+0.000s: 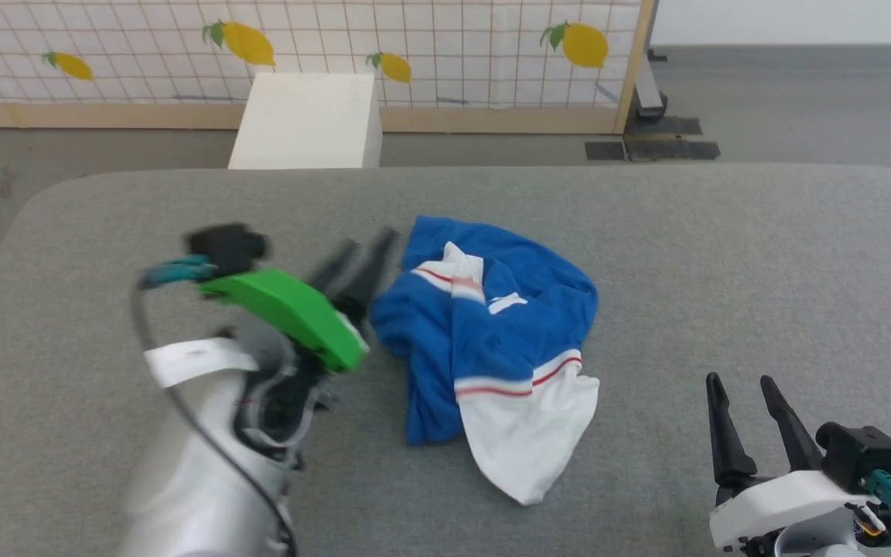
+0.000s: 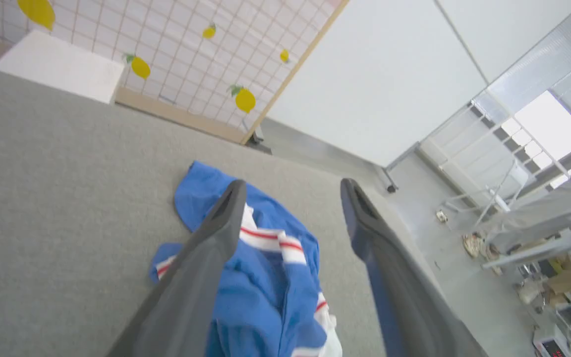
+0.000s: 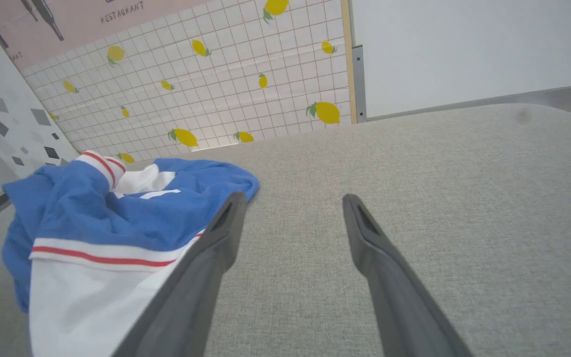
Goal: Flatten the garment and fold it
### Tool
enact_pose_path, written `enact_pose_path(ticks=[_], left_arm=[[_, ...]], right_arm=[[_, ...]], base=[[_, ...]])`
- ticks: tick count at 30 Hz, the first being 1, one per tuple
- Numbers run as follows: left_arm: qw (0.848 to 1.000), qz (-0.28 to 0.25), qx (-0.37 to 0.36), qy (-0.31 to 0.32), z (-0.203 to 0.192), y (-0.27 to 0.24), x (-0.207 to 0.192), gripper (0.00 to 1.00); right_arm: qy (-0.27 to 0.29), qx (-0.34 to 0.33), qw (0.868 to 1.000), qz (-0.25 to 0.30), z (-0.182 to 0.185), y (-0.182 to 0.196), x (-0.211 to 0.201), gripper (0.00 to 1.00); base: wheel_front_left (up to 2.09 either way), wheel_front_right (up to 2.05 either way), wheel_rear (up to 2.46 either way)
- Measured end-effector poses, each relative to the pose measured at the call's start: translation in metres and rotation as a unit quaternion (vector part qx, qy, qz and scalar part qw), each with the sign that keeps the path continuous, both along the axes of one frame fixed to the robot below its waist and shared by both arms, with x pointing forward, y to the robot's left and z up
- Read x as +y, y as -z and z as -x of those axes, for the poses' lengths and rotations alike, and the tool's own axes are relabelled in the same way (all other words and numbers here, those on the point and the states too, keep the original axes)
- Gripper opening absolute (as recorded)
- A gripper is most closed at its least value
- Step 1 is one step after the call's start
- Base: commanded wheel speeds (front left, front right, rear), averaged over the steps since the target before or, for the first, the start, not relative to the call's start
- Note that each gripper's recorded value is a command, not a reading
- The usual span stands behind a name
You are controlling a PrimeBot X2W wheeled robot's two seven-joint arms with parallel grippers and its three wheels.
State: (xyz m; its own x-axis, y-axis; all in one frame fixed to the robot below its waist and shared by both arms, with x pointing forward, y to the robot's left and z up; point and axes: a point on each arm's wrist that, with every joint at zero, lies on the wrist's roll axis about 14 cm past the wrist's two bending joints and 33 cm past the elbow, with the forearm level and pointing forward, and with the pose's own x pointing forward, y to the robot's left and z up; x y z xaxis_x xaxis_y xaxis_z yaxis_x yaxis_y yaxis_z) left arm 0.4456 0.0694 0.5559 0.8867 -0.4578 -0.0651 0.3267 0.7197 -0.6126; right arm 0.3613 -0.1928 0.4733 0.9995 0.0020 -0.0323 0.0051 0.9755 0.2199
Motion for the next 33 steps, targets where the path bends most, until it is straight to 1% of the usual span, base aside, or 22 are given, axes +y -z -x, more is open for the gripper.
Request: enact_pose_path(ticks=[2, 3, 5, 7, 8, 11, 14, 16, 18, 20, 23, 26, 27, 28, 30, 33], left_arm=[[0.997, -0.01, -0.057, -0.05, -0.005, -0.024, 0.03, 1.0], [0.992, -0.028, -0.088, -0.081, -0.005, -0.034, 0.049, 1.0], [0.976, -0.081, -0.148, -0.139, -0.001, -0.047, 0.084, 1.0], [0.956, -0.137, -0.185, -0.181, 0.01, -0.045, 0.111, 1.0], [0.95, -0.155, -0.193, -0.192, 0.016, -0.041, 0.117, 1.0], [0.939, -0.194, -0.186, -0.213, 0.035, -0.016, 0.129, 1.0], [0.938, -0.213, -0.163, -0.218, 0.05, 0.009, 0.131, 1.0], [0.939, -0.216, -0.153, -0.219, 0.058, 0.018, 0.13, 1.0], [0.936, -0.216, -0.156, -0.228, 0.062, 0.017, 0.13, 1.0], [0.934, -0.217, -0.162, -0.234, 0.062, 0.015, 0.132, 1.0], [0.932, -0.226, -0.161, -0.234, 0.062, 0.018, 0.131, 1.0], [0.934, -0.227, -0.154, -0.23, 0.059, 0.024, 0.131, 1.0], [0.935, -0.226, -0.146, -0.23, 0.057, 0.031, 0.132, 1.0], [0.936, -0.223, -0.143, -0.23, 0.056, 0.032, 0.131, 1.0], [0.938, -0.22, -0.138, -0.232, 0.053, 0.036, 0.133, 1.0], [0.936, -0.221, -0.132, -0.24, 0.049, 0.04, 0.138, 1.0]], right_arm=[[-0.006, -0.004, 1.0, 0.0, -0.001, -0.003, 0.004, 1.0], [-0.009, -0.007, 1.0, -0.001, -0.001, -0.004, 0.006, 1.0], [-0.015, -0.01, 1.0, -0.001, -0.001, -0.007, 0.01, 1.0], [-0.02, -0.005, 1.0, -0.001, 0.001, -0.006, 0.013, 1.0], [-0.023, -0.001, 1.0, -0.001, 0.002, -0.005, 0.014, 1.0], [-0.029, 0.02, 0.999, -0.001, 0.004, 0.001, 0.017, 1.0], [-0.034, 0.047, 0.998, -0.002, 0.004, 0.009, 0.018, 1.0], [-0.039, 0.069, 0.997, -0.003, 0.004, 0.016, 0.02, 1.0], [-0.052, 0.105, 0.993, -0.003, 0.002, 0.026, 0.025, 1.0], [-0.071, 0.133, 0.989, 0.002, -0.007, 0.028, 0.033, 1.0], [-0.113, 0.196, 0.974, 0.027, -0.026, 0.033, 0.053, 1.0], [-0.153, 0.258, 0.951, 0.079, -0.042, 0.039, 0.071, 1.0], [-0.175, 0.306, 0.928, 0.121, -0.045, 0.051, 0.081, 1.0], [-0.184, 0.323, 0.919, 0.132, -0.045, 0.057, 0.085, 1.0], [-0.201, 0.362, 0.897, 0.157, -0.042, 0.073, 0.092, 1.0], [-0.218, 0.408, 0.87, 0.172, -0.033, 0.097, 0.098, 1.0]], base=[[0.0, 0.0, 0.0], [0.0, 0.0, 0.0], [0.0, 0.0, 0.0], [0.0, 0.0, 0.0], [0.0, 0.0, 0.0], [0.0, 0.0, 0.0], [0.0, 0.0, 0.0], [0.0, 0.0, 0.0], [0.0, 0.0, 0.0], [0.0, 0.0, 0.0], [0.0, 0.0, 0.0], [0.0, 0.0, 0.0], [0.0, 0.0, 0.0], [0.0, 0.0, 0.0], [0.0, 0.0, 0.0], [0.0, 0.0, 0.0]])
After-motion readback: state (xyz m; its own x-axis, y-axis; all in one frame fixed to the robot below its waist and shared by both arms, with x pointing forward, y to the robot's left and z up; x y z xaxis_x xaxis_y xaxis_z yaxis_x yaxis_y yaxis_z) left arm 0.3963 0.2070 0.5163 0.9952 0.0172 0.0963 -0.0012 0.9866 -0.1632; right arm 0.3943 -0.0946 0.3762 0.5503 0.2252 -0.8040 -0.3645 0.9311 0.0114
